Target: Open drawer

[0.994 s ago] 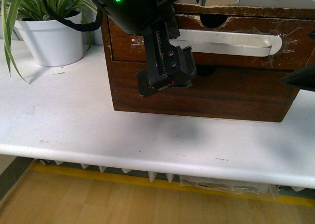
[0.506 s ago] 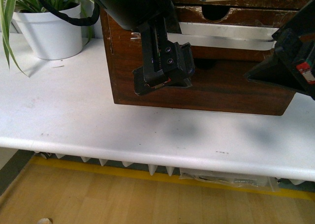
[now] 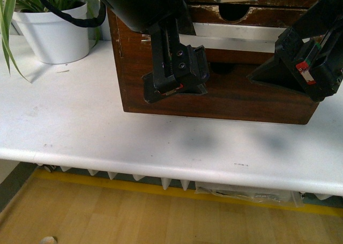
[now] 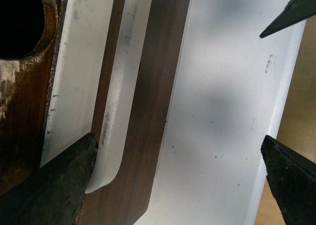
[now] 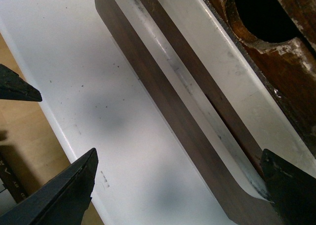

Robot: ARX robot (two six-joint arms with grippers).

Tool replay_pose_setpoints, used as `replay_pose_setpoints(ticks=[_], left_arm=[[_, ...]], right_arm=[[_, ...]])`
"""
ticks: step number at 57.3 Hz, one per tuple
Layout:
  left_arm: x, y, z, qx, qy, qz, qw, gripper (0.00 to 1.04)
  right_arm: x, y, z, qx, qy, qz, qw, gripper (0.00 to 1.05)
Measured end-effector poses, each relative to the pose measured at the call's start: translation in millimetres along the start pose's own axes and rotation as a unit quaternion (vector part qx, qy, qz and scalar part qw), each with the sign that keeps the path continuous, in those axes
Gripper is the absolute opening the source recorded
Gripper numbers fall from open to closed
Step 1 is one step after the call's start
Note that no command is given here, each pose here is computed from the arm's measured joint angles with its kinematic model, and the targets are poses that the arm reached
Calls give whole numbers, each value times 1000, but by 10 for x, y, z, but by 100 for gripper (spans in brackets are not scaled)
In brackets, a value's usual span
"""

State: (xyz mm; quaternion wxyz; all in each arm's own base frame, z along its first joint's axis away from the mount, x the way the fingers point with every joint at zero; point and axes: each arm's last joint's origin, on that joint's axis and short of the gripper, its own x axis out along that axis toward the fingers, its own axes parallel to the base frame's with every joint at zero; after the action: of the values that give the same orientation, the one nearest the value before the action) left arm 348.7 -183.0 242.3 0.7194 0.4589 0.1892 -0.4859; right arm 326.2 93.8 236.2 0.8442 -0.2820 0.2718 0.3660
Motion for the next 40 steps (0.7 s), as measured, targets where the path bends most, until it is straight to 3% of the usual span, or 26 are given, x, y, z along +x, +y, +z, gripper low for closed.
replay_pose_setpoints(ticks=[40], left_arm=[[-245, -214, -39, 43, 12, -69, 997, 99]], right_arm=[[-116, 254, 5, -29, 12, 105, 994, 96]])
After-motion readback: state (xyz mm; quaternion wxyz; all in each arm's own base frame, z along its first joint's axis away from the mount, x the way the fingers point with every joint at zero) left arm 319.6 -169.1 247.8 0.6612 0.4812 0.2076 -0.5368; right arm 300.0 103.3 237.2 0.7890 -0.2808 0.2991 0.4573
